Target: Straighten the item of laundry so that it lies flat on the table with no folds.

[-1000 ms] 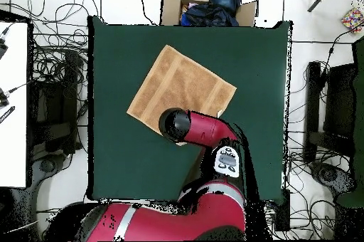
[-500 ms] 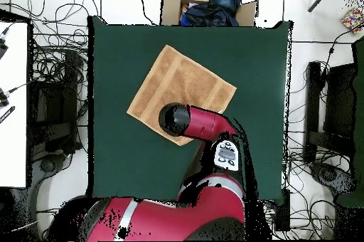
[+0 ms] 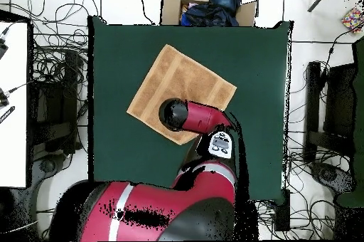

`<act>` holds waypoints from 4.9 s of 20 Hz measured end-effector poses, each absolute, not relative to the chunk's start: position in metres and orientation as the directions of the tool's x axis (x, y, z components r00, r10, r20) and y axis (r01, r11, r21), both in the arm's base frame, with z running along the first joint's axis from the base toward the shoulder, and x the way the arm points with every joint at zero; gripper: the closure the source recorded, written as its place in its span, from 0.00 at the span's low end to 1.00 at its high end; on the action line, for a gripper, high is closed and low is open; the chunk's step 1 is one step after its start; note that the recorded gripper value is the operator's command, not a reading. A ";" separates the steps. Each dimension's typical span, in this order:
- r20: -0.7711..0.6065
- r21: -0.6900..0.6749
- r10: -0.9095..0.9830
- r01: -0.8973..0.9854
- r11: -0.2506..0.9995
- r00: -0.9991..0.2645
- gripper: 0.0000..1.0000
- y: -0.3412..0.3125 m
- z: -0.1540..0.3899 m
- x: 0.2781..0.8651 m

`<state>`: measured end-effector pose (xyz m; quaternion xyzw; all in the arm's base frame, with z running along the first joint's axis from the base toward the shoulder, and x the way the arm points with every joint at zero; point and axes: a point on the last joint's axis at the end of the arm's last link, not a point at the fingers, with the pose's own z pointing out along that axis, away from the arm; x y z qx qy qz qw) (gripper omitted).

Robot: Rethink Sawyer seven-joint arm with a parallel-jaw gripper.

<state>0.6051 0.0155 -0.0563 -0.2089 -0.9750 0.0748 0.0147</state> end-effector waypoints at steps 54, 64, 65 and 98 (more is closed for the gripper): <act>0.334 -0.254 0.480 0.412 0.875 -0.811 0.00 0.000 -0.060 0.569; 0.357 -0.261 0.481 0.408 0.875 -0.801 0.00 -0.002 -0.062 0.553; 0.357 -0.261 0.480 0.408 0.875 -0.801 0.00 -0.002 -0.062 0.554; 0.647 -0.216 0.475 0.455 0.864 -0.596 0.00 0.012 -0.086 0.484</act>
